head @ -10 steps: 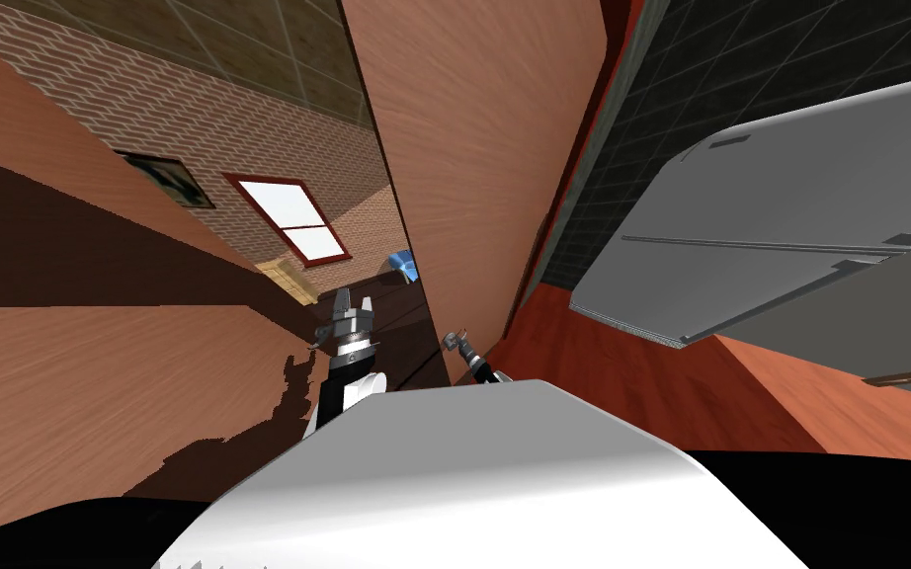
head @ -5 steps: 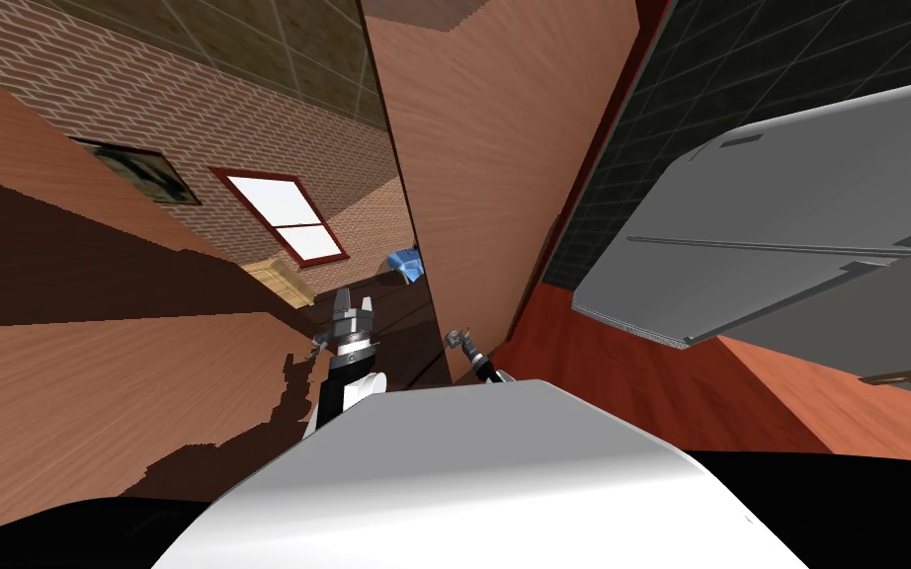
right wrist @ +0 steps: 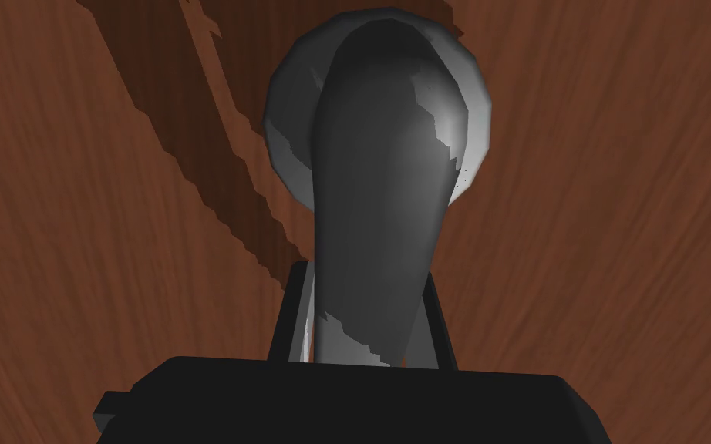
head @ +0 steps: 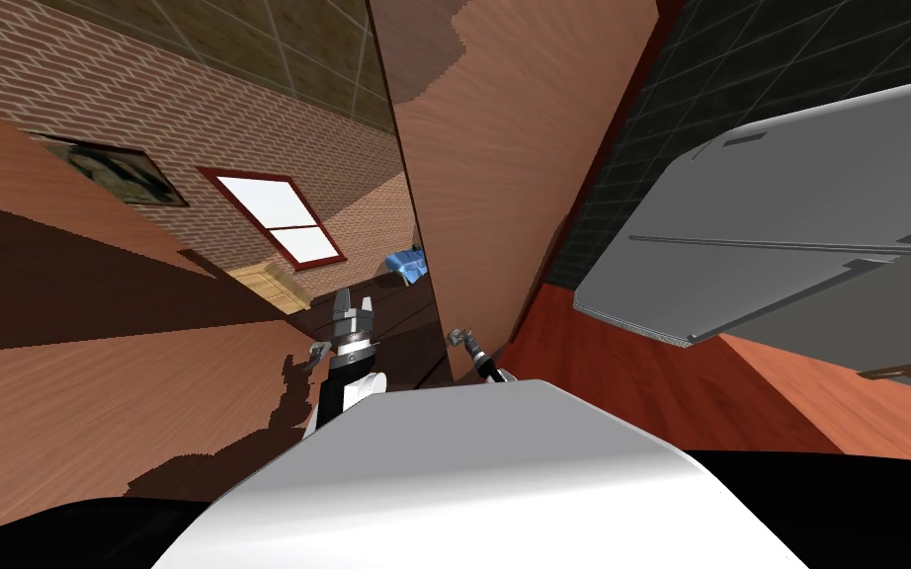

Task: Push the door open

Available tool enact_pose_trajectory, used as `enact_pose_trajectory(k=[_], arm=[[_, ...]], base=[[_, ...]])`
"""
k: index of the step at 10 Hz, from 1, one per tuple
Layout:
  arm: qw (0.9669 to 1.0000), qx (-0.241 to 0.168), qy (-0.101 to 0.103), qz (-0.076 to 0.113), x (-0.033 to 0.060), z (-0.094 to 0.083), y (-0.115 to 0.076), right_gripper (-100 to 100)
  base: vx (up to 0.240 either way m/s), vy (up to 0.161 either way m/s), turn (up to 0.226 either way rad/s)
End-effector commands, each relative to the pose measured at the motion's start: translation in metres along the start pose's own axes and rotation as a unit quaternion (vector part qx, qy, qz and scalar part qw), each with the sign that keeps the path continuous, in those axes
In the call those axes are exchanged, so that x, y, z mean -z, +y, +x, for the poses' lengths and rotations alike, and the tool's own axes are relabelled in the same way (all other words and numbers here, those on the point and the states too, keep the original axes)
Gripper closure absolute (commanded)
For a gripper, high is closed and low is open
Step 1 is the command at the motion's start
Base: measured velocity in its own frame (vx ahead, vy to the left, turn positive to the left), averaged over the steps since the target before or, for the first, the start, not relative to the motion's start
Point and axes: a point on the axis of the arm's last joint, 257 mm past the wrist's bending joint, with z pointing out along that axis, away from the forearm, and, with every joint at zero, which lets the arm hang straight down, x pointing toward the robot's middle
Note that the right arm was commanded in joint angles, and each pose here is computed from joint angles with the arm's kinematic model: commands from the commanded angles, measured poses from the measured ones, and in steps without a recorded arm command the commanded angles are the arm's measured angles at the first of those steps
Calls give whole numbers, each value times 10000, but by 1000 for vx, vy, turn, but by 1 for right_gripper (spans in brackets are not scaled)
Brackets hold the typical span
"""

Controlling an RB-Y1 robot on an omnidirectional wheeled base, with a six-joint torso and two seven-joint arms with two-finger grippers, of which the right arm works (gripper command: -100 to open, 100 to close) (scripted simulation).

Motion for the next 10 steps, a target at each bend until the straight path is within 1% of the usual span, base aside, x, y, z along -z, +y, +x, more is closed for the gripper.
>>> enact_pose_trajectory(k=[1,6,7,9,10], arm=[[9999,38,-156,-63,-30,-186,38,100],[9990,11,-444,-66,-42,-382,41,100],[9985,-6,-547,-68,-45,-445,42,100],[9976,-37,-684,-72,-50,-522,45,100],[9976,-37,-684,-72,-50,-522,45,100]], base=[[109,106,-17],[81,102,-35],[107,119,-53],[115,157,-57],[91,108,-26]])
